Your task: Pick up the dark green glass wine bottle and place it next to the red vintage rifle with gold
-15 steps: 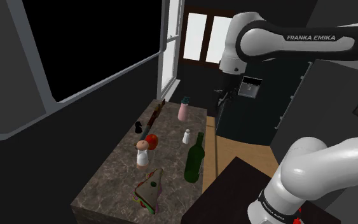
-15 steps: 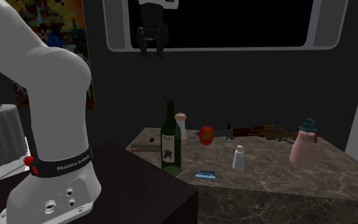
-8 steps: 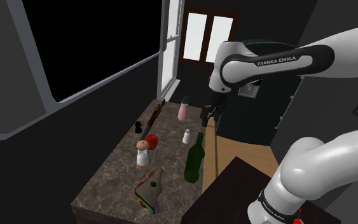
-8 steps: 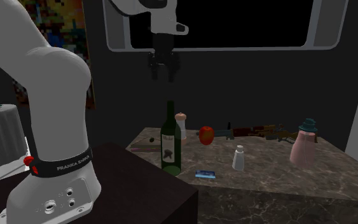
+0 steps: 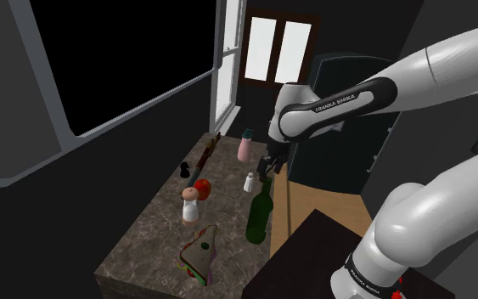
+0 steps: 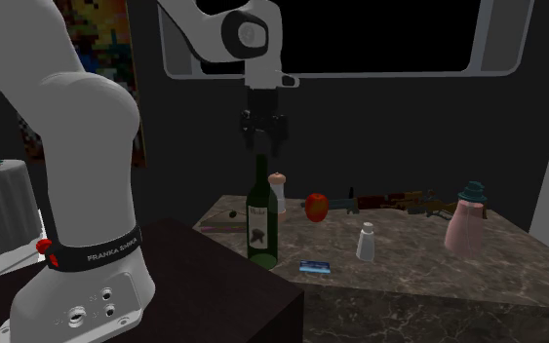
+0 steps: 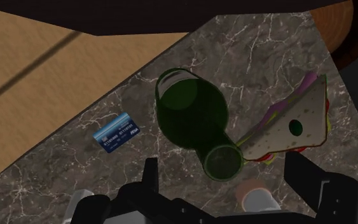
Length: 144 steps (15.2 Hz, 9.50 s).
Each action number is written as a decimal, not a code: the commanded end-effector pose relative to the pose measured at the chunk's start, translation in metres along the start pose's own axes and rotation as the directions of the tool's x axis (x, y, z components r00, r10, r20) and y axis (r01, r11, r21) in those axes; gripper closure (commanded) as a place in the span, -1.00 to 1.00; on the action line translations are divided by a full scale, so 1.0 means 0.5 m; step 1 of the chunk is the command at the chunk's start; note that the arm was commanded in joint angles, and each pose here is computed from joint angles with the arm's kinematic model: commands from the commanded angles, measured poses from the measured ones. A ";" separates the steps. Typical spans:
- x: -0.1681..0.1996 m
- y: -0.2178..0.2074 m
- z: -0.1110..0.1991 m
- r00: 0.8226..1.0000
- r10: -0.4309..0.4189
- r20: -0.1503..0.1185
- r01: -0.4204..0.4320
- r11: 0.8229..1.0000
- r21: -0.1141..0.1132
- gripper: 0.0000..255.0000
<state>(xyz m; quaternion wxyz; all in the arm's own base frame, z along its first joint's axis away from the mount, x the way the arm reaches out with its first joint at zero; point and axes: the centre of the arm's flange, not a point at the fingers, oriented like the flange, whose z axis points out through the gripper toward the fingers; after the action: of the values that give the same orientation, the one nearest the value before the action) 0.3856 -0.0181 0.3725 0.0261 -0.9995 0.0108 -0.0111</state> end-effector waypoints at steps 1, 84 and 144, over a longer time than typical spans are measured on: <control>0.002 0.000 0.025 1.000 -0.001 -0.002 0.001 1.000 0.000 -1.00; 0.016 -0.034 -0.570 1.000 -0.001 -0.002 0.001 1.000 0.000 1.00; 0.428 0.188 -0.083 1.000 -0.001 -0.002 0.001 1.000 0.000 1.00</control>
<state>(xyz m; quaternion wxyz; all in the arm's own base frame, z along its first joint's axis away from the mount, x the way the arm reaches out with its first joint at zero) 0.5954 -0.1184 0.4182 0.0263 -0.9995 0.0105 -0.0116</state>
